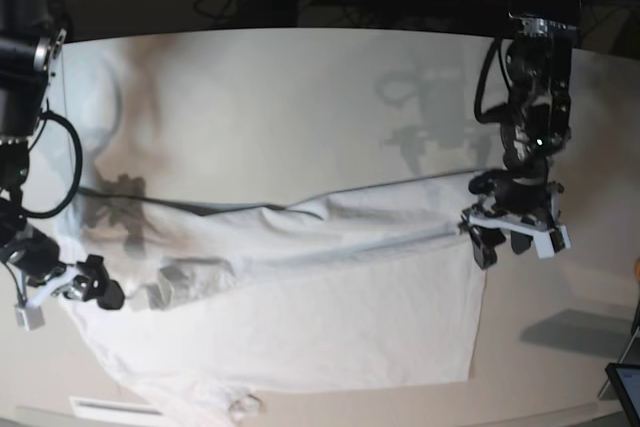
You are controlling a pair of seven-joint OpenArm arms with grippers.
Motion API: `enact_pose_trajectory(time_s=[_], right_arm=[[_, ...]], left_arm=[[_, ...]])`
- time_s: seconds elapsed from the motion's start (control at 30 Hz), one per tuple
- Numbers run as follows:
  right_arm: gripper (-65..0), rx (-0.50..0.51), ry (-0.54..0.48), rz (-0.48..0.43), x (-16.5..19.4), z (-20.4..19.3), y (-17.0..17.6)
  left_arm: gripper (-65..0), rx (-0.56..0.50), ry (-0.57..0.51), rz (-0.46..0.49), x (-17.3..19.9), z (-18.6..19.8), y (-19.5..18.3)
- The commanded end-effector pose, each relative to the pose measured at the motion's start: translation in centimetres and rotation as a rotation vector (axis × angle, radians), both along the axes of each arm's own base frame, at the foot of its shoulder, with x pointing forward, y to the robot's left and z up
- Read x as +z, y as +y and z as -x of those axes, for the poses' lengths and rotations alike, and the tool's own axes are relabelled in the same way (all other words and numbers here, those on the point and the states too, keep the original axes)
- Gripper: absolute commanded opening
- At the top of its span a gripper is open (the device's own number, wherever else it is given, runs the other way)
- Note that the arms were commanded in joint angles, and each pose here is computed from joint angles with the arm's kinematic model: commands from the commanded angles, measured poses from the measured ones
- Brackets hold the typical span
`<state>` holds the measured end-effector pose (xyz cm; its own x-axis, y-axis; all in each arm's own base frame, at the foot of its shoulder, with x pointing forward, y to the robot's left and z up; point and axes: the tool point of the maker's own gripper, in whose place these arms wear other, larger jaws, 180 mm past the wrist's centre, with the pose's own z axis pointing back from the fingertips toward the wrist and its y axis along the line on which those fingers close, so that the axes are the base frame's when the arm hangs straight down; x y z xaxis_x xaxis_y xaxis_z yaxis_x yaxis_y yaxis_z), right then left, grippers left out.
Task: Fold the T-shirt properly
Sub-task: 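Lower the folded edge onto the shirt and open both grippers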
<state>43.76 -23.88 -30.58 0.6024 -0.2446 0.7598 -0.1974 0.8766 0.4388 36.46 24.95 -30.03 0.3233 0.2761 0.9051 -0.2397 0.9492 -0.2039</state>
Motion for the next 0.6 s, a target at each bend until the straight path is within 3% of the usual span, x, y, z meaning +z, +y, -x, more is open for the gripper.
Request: enact_pose_trajectory(time_s=[0.0,0.07,0.13,0.23,0.3,0.37,0.43,0.5,0.53,0.57], right_arm=[[-10.4,-0.017,-0.100,0.043,3.8,-0.9,-1.1],[-10.4,-0.063,-0.031,0.106,2.8,1.2,-2.1],[-10.4,-0.107,0.015,0.109,1.4,3.6,-2.7],[-10.4,-0.127,-0.003,0.104,0.9,5.8,-2.3],[-13.5,-0.156,-0.004,0.101,0.7,7.1,-2.9],[-24.2,-0.157,-0.004,0.104,0.7,7.8,-2.8],[-41.8,-0.143,0.003,0.102,0.2,8.3,-2.2],[-60.2,-0.144,0.011,0.097,-0.1,8.4,-2.1],[-65.0,-0.143,0.013,0.096,-0.2,8.4,-2.0],[-65.0,-0.143,0.013,0.095,-0.2,8.4,-2.0]], left_arm=[[-27.9,0.024,-0.016,-0.078,0.5,0.7,0.9],[-27.9,0.019,0.020,-0.158,-0.8,2.7,0.7],[-27.9,0.010,0.065,-0.227,-2.1,4.6,0.8],[-28.7,-0.001,0.100,-0.267,-3.0,6.3,0.6],[-36.6,0.004,0.090,-0.264,-2.6,6.6,0.7],[-50.6,0.023,0.068,-0.262,-1.7,6.5,1.1],[-61.6,0.028,0.042,-0.254,-0.9,6.2,0.9],[-65.0,0.030,0.035,-0.249,-0.8,6.0,0.8],[-65.0,0.029,0.031,-0.245,-0.7,5.9,0.6],[-65.0,0.032,0.018,-0.239,-0.4,5.5,0.3]])
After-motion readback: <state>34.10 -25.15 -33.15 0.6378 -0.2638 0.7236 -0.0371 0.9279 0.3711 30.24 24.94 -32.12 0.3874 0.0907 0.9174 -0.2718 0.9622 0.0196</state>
